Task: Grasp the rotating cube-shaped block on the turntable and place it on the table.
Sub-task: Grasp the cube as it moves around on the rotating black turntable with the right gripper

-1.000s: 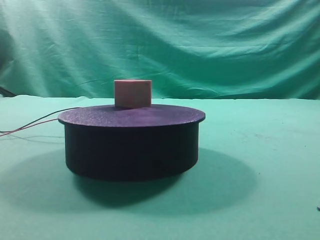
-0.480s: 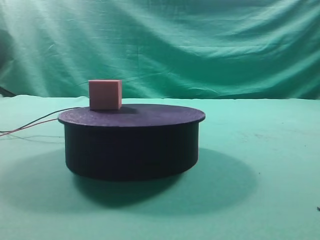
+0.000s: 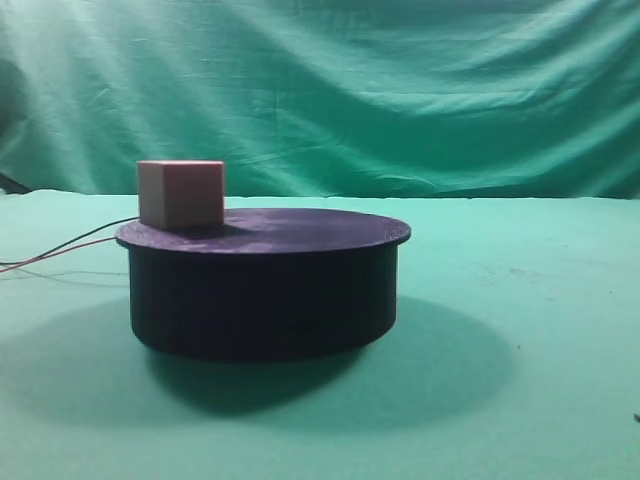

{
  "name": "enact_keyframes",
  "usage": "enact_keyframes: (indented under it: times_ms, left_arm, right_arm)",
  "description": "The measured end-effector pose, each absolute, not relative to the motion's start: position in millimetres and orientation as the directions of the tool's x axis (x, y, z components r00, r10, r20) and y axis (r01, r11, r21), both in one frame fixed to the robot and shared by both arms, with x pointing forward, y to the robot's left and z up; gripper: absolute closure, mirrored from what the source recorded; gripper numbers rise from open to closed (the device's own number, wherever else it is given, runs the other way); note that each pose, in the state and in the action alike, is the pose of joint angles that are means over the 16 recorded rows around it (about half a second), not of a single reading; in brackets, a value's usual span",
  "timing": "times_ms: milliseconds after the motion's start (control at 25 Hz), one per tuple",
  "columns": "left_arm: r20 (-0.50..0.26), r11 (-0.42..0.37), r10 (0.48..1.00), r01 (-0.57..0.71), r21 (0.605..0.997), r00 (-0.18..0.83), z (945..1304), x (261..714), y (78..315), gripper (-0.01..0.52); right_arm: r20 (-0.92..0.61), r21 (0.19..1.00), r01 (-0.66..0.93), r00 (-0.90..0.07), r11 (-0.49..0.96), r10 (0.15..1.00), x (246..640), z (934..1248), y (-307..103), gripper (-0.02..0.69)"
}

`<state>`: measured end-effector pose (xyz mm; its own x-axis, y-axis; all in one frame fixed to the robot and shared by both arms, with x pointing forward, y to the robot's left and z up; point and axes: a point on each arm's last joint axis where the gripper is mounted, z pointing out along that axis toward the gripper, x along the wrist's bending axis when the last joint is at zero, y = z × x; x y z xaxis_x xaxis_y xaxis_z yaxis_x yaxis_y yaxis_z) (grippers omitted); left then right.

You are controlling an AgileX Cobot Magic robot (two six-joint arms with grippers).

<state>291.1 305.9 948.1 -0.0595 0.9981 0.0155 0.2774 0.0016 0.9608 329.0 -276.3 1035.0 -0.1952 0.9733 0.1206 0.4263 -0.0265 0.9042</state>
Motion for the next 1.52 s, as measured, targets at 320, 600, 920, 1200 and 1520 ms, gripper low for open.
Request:
enact_keyframes:
  times_ms: [320, 600, 920, 1200, 1520]
  left_arm:
    - [0.016, 0.002, 0.998, 0.277, 0.961, -0.06, 948, 291, 306, 0.514]
    - [0.016, 0.002, 0.998, 0.277, 0.961, -0.06, 948, 291, 306, 0.514]
    - [0.016, 0.002, 0.998, 0.277, 0.961, -0.06, 948, 291, 306, 0.514]
    - [0.016, 0.002, 0.998, 0.277, 0.961, -0.06, 948, 291, 306, 0.514]
    - [0.016, 0.002, 0.998, 0.277, 0.961, -0.06, 948, 291, 306, 0.514]
  right_arm:
    - [0.114, 0.798, 0.564, -0.49, 0.215, 0.864, 365, 1031, -233, 0.665]
    - [0.152, 0.679, 0.617, -0.648, 0.397, 0.746, 401, 1024, -177, 0.665]
    - [0.23, 0.552, 0.701, -0.648, 0.452, 0.726, 438, 1017, -129, 0.665]
    - [0.254, 0.489, 0.742, -0.624, 0.458, 0.739, 456, 1017, -114, 0.57]
    - [0.265, 0.459, 0.753, -0.622, 0.471, 0.737, 463, 1011, -107, 0.257]
